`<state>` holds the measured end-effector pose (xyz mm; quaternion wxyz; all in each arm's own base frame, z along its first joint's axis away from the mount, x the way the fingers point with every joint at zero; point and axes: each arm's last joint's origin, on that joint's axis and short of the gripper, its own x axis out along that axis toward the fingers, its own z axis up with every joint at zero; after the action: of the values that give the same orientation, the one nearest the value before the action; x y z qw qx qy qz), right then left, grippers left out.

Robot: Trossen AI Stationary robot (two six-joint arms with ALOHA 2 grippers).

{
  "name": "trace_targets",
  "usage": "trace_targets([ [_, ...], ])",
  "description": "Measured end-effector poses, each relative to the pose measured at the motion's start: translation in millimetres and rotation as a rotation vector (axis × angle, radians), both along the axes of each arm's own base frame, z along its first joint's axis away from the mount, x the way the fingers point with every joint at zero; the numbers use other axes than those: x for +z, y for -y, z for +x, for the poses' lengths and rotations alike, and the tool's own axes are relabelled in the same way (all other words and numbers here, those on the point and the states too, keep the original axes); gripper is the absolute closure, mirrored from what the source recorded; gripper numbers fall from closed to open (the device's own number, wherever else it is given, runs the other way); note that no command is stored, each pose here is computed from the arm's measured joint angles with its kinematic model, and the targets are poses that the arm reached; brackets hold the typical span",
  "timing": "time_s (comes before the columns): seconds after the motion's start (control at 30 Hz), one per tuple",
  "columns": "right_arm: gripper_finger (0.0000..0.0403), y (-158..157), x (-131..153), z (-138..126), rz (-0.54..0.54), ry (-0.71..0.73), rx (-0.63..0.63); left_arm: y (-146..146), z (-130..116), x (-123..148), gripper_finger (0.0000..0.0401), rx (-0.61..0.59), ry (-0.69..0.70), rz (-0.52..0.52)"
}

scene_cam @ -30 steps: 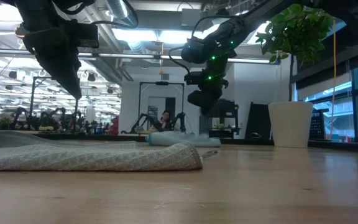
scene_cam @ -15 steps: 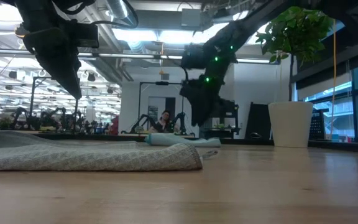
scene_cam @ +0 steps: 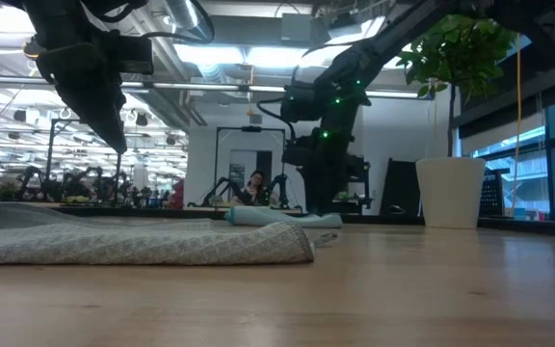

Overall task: Roll microfiber towels into tight, uniform cylinder then place into a basket
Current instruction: Roll blue towel

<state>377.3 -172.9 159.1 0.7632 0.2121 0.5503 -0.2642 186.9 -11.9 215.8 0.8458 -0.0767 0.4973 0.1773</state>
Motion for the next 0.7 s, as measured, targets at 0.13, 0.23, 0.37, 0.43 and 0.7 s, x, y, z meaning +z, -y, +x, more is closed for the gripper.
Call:
trace_targets([
  [0.13,0.0241,-5,-14,3,0.018,-0.037,0.011,0,0,0,0.0332,0.0,0.0,0.0],
  [0.23,0.024,-8,-23,7,0.028,-0.055,0.017,0,0,0,0.0332,0.0,0.0,0.0],
  [0.37,0.024,-15,-27,9,0.083,-0.061,0.045,0,0,0,0.0332,0.0,0.0,0.0],
  [0.43,0.024,-23,-27,11,0.101,-0.062,0.067,0,0,0,0.0332,0.0,-0.001,0.0],
  [0.7,0.024,-70,-28,26,0.192,-0.035,0.203,0,0,0,0.0332,0.021,0.005,-0.011],
])
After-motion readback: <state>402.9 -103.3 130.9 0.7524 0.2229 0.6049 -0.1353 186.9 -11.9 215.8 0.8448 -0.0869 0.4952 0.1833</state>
